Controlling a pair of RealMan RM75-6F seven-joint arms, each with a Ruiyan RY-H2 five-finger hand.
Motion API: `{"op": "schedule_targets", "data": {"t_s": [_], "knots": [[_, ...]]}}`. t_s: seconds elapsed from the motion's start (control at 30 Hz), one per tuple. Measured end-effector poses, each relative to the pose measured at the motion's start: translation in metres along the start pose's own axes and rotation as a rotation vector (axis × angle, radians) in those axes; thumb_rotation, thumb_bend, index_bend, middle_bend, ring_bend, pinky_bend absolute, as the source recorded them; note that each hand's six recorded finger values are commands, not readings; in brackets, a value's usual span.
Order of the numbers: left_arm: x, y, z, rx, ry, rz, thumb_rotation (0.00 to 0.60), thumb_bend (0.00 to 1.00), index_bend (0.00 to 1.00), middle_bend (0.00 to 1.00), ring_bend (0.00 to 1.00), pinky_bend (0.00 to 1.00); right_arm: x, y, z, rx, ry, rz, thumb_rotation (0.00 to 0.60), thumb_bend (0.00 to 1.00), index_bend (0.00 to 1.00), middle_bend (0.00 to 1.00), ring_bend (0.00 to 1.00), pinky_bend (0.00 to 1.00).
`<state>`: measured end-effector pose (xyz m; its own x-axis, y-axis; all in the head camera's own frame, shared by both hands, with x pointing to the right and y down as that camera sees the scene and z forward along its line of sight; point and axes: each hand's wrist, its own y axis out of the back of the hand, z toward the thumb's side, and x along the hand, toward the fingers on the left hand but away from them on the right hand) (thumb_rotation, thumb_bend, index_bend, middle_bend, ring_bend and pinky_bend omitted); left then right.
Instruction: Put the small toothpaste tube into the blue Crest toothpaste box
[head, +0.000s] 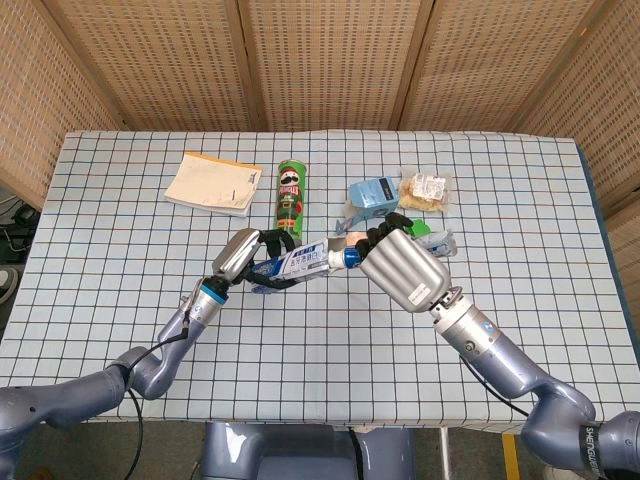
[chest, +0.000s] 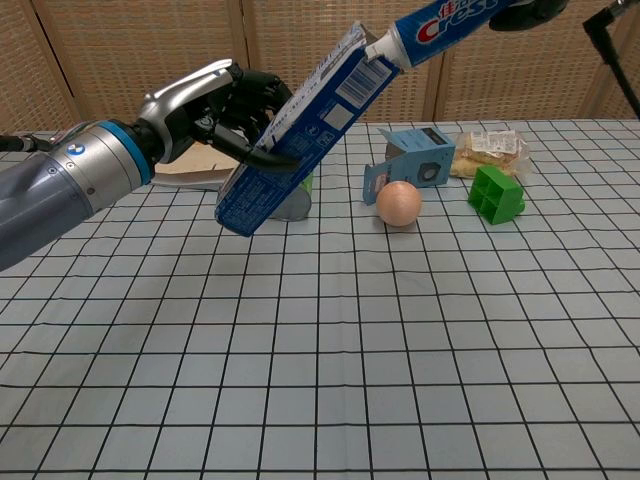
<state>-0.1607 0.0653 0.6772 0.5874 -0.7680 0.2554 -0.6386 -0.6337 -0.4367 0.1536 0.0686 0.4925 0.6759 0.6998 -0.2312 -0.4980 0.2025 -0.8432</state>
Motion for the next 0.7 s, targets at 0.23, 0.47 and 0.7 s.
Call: {"op": "schedule_targets", "data": {"t_s": [0.23, 0.47, 0.7], "knots": [[0.004, -0.006, 0.005, -0.015, -0.001, -0.009, 0.6, 0.05, 0.62, 0.54, 0.57, 0.55, -0.004, 0.001, 0.005, 0.054, 0.013, -0.001, 0.6, 0.63, 0.67, 0.68, 0.68, 0.59], [0.01, -0.019, 0.017, -0.055, -0.013, -0.022, 0.6, 0.08, 0.64, 0.54, 0.57, 0.55, -0.007, 0.01, 0.013, 0.154, 0.041, -0.039, 0.6, 0.6, 0.6, 0.63, 0.66, 0.59], [0.016, -0.039, 0.03, -0.136, -0.017, -0.035, 0.6, 0.1, 0.72, 0.58, 0.57, 0.55, -0.007, 0.024, 0.02, 0.241, 0.058, -0.118, 0.6, 0.09, 0.03, 0.11, 0.25, 0.28]]}}
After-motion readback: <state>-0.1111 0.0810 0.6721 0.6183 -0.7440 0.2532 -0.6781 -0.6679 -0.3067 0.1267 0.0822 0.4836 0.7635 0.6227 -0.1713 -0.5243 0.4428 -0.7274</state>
